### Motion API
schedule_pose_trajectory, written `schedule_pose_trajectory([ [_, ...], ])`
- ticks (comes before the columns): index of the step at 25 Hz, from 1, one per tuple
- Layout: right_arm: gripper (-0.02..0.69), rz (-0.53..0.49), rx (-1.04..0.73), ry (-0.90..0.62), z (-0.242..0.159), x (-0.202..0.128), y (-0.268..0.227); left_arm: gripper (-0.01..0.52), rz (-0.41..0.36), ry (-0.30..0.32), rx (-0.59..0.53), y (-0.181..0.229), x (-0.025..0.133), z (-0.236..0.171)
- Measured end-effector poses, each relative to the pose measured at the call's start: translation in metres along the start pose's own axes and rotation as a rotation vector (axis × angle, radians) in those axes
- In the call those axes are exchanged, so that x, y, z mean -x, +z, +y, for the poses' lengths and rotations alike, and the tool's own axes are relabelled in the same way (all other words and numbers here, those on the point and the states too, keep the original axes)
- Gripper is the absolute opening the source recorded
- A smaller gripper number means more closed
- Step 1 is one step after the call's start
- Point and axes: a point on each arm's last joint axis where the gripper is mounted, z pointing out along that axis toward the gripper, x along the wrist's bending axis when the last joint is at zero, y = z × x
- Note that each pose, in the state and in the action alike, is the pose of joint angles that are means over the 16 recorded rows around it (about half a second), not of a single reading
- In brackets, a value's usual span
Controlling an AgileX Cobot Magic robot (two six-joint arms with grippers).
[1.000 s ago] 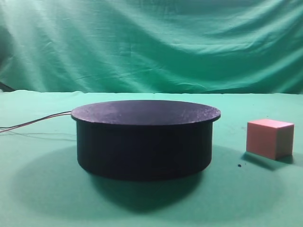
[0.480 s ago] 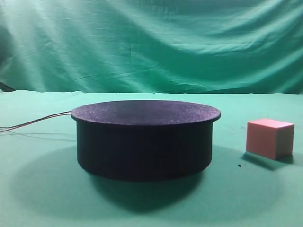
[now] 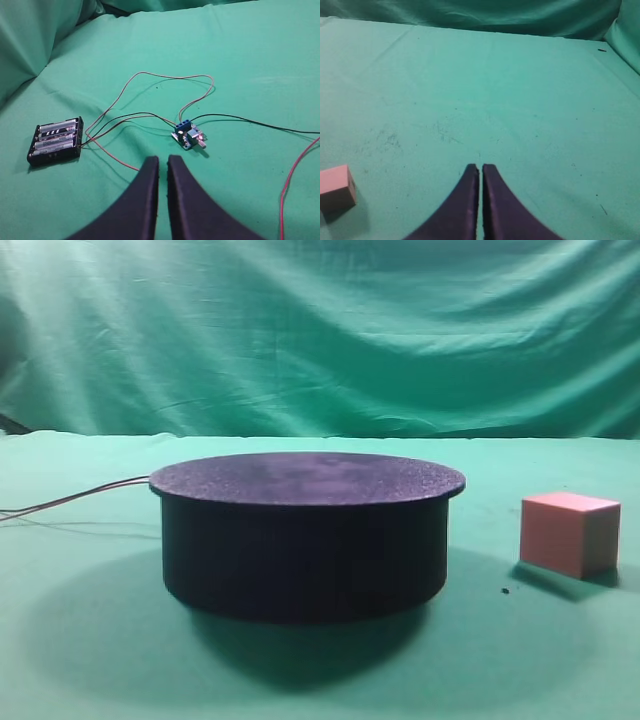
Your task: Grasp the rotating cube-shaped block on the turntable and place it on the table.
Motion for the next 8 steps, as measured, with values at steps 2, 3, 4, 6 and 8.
schedule_pose_trajectory([
  [2,0.000,0.000,-0.001,0.004,-0.0005,0.0000,0.0001,0.000,0.000,0.000,0.000,0.0000,0.0000,0.0000],
  [3,0.000,0.001,-0.001,0.006,-0.0004,-0.0001,0.0001,0.000,0.000,0.000,0.000,0.0000,0.0000,0.0000],
  [4,0.000,0.001,-0.001,0.008,-0.0004,-0.0001,0.0001,0.000,0.000,0.000,0.000,0.0000,0.0000,0.0000],
  [6,0.000,0.001,0.000,0.012,-0.0004,-0.0001,0.0001,0.000,0.000,0.000,0.000,0.0000,0.0000,0.0000],
  [8,0.000,0.001,0.000,0.014,-0.0004,-0.0001,0.0001,0.000,0.000,0.000,0.000,0.0000,0.0000,0.0000],
])
